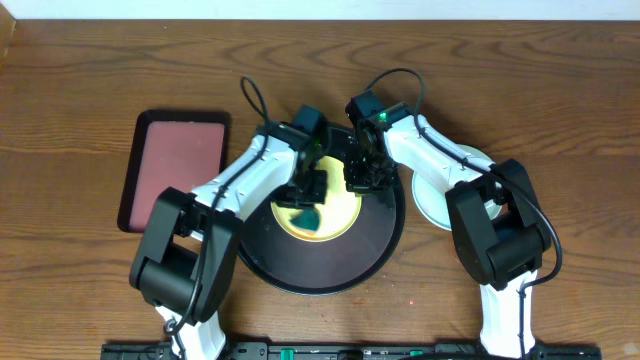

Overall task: Clean dirty plates on tray and stack at the side
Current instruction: 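Scrub the yellow plate with the sponge in the left gripper, then move the left gripper with the sponge back over the pink tray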

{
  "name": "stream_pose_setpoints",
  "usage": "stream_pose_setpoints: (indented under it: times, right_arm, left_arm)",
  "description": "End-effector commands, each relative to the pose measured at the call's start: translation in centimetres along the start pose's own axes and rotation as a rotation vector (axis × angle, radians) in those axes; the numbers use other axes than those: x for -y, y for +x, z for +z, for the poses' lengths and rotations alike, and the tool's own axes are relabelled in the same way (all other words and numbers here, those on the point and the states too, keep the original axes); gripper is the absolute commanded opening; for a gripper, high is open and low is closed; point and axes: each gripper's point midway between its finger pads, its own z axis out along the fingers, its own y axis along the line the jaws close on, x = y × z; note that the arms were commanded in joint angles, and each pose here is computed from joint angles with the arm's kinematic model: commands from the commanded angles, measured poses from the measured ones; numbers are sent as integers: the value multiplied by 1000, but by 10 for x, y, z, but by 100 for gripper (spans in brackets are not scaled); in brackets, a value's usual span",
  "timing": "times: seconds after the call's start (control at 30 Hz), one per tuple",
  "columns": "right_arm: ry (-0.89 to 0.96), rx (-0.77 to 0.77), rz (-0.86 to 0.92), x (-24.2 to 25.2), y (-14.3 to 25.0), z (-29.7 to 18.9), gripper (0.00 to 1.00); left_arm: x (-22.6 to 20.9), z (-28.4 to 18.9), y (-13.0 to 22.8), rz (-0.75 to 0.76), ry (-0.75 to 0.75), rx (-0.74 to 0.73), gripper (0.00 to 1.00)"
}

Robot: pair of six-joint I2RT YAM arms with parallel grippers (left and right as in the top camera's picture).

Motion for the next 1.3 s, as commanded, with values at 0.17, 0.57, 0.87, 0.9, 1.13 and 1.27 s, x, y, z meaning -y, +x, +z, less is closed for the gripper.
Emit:
stream_pose_setpoints:
  times: [0.17, 0.57, 0.87, 0.9, 1.13, 1.27]
  right_arm:
    - [31, 11, 4, 1, 3, 1, 1]
    - [30, 11, 4, 1, 3, 1, 1]
    - [31, 11, 4, 1, 3, 1, 1]
    - [30, 11, 4, 1, 3, 1, 1]
    - [30, 12, 4, 1, 3, 1, 1]
    - [30, 11, 5, 1, 3, 1, 1]
  left_arm:
    - [9, 4, -19, -72, 66, 67, 7]
    - [-64, -5, -33, -261, -177, 144, 7]
    - [-2, 7, 9, -8, 113, -57, 7]
    - [2, 7, 7, 1, 136, -50, 8]
    - [-19, -1, -43, -52, 125, 136, 7]
    - [-77, -12, -65, -172, -87, 234, 8]
